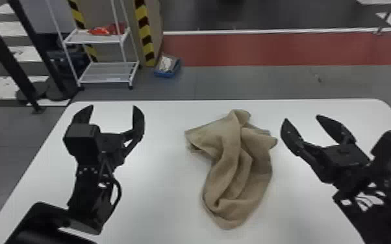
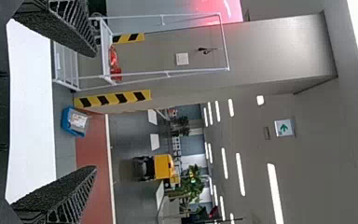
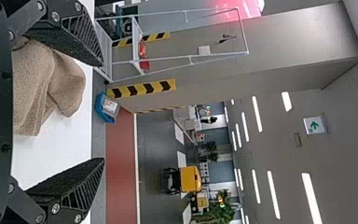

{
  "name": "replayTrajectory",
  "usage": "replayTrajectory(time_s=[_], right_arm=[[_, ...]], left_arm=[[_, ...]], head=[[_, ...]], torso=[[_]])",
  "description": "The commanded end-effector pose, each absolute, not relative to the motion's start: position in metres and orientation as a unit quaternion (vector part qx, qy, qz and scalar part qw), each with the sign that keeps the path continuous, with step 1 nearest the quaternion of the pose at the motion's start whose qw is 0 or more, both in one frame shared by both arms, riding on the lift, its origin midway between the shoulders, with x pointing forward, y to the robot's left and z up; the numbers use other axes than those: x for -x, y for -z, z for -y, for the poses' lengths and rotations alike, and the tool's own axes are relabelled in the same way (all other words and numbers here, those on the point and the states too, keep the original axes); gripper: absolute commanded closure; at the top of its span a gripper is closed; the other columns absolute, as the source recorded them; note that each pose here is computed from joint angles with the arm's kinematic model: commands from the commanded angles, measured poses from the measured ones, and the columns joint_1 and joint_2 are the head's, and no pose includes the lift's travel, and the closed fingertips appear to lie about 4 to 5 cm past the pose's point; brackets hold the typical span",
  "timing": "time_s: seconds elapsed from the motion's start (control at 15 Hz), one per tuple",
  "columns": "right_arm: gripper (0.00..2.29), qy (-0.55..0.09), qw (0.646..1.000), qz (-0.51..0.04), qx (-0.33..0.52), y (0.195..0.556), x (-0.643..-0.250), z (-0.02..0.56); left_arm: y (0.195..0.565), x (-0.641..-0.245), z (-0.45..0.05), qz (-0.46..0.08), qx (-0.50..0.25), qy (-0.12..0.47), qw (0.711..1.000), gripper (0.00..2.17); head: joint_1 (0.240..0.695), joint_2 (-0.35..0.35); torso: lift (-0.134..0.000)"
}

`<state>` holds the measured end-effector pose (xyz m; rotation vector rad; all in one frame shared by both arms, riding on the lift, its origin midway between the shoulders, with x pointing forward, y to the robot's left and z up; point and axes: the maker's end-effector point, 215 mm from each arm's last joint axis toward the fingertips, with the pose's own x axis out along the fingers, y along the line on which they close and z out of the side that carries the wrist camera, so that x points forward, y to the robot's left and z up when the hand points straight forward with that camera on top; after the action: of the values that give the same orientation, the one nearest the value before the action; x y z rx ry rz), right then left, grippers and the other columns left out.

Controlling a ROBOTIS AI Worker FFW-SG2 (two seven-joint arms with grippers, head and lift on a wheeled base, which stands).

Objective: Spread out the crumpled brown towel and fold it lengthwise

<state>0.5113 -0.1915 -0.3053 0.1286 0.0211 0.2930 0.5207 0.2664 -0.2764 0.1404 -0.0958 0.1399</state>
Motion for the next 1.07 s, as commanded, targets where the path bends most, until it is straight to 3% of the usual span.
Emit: replayTrajectory(time_s=[0.0, 1.0], right_arm=[[0.17, -0.138, 0.988, -0.019, -0.061, 0.308, -0.515, 0.191], [0.17, -0.134, 0.989, -0.008, -0.059, 0.294, -0.525, 0.193]], left_arm=[[0.270, -0.520, -0.268, 0.058, -0.064, -0.077, 0.993, 0.02], [0.269, -0.519, -0.275, 0.061, -0.050, -0.088, 0.993, 0.02]], head=[[0.695, 0.080], [0.683, 0.087]], torso=[[-0.124], [-0.124]])
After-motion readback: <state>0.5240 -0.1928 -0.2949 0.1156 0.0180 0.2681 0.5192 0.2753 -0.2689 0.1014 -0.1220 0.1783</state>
